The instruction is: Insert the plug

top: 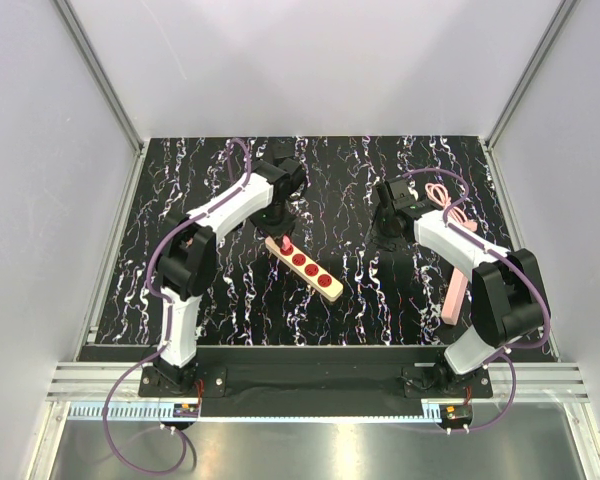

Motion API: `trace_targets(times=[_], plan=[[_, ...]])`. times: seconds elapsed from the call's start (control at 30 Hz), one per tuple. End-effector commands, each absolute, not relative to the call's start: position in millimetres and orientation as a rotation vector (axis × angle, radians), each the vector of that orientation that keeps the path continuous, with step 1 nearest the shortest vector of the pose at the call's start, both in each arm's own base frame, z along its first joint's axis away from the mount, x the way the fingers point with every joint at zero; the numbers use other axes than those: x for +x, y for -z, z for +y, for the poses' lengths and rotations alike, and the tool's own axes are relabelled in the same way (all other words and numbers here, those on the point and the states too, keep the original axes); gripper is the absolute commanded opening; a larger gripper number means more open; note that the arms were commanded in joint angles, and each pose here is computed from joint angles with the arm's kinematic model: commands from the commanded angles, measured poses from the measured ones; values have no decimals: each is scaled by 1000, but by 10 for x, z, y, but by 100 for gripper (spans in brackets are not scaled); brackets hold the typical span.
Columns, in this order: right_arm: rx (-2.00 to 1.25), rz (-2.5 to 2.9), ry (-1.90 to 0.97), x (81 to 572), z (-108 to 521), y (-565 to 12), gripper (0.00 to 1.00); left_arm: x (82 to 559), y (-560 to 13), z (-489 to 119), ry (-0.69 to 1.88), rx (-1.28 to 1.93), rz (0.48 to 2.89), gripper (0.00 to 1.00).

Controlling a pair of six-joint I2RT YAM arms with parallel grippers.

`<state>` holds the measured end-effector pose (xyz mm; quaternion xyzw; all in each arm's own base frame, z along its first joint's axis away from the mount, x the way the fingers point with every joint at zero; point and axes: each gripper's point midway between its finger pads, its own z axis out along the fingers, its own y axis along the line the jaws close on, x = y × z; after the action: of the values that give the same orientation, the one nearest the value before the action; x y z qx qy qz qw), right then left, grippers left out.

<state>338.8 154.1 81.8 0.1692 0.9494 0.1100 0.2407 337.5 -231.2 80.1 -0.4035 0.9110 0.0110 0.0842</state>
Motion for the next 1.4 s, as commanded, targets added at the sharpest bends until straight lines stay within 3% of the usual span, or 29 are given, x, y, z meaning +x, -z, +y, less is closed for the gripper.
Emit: trace_targets(times=[0.0, 1.37], plan=[[457, 2556, -290, 3428, 1504, -912, 43, 3337, -1075, -2447, 96, -1210, 2720, 0], [460, 2561, -269, 3421, 1474, -877, 43, 3243, -1027, -2500, 89, -1200, 2719, 0]])
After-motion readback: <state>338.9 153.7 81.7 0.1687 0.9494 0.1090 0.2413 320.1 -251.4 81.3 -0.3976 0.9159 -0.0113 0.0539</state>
